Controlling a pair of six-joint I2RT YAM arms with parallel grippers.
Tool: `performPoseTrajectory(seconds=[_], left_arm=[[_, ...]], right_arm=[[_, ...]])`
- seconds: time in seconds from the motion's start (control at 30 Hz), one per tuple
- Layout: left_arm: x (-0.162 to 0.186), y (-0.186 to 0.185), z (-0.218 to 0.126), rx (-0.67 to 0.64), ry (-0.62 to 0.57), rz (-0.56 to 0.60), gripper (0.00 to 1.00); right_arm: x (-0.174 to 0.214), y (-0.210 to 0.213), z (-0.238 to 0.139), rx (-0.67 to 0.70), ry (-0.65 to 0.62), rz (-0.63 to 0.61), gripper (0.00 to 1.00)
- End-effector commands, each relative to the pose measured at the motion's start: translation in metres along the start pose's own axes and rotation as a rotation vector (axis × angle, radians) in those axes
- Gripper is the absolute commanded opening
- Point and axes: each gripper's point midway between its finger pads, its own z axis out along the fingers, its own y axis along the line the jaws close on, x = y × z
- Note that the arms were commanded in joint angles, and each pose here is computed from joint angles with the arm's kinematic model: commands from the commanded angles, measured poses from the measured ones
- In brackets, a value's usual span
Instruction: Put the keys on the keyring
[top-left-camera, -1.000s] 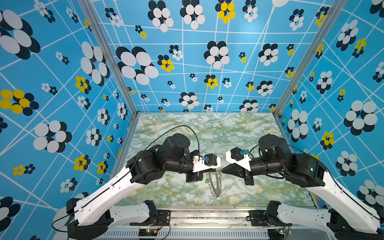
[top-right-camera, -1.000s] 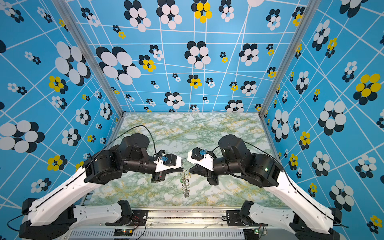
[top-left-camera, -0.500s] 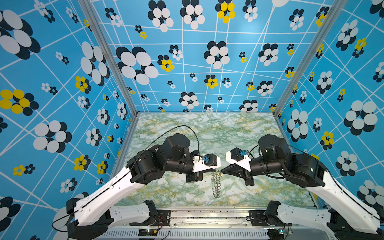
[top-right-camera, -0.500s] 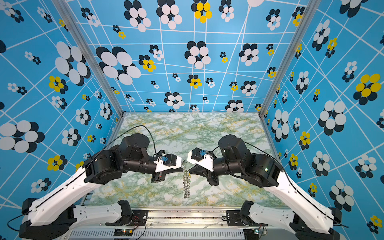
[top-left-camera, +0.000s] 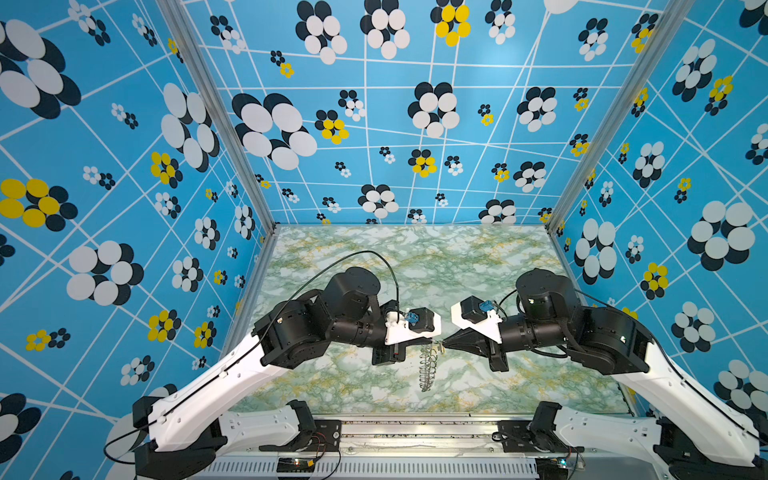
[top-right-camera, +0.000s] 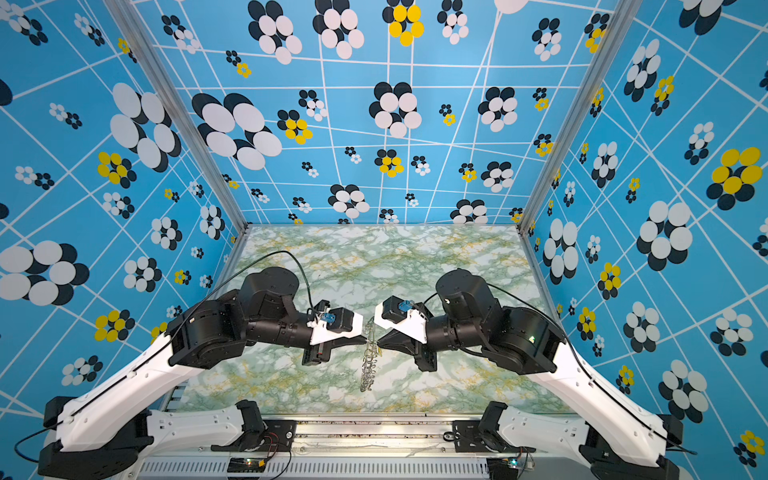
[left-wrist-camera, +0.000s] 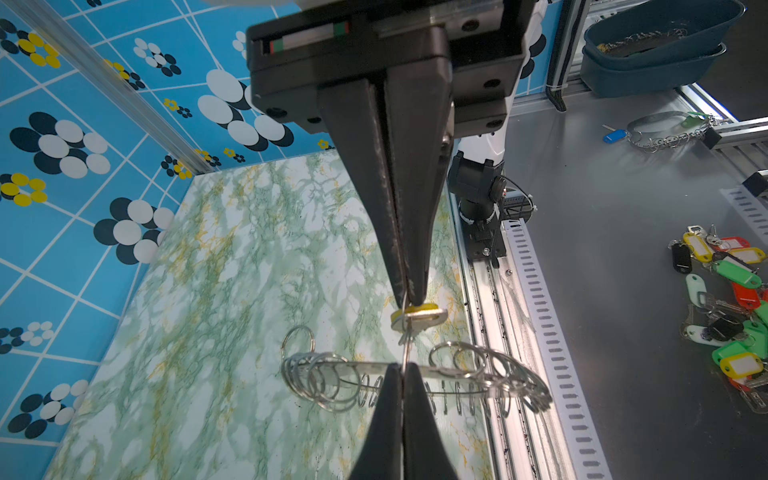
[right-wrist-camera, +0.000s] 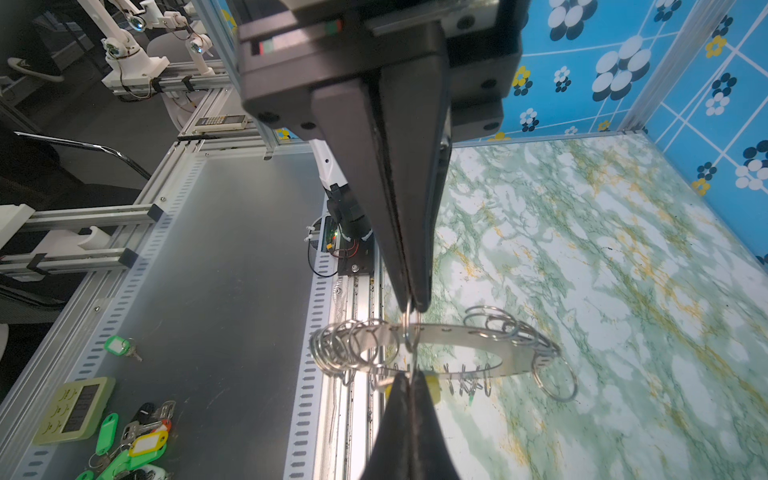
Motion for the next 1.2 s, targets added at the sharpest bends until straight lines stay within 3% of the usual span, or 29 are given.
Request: performPoseTrajectory(seconds=[0.0, 1.17], left_arm=[[-0.018, -0.001, -0.010, -0.008, -0.052, 0.041, 0.00], [-0.018, -0.002, -0.007, 0.006, -0.048, 0.035, 0.00]], right_arm=[[-0.002, 0.007, -0.002, -0.029, -0.003, -0.015, 0.00], [-0.007, 0.021, 0.001, -0.115, -0.019, -0.021, 0.00]])
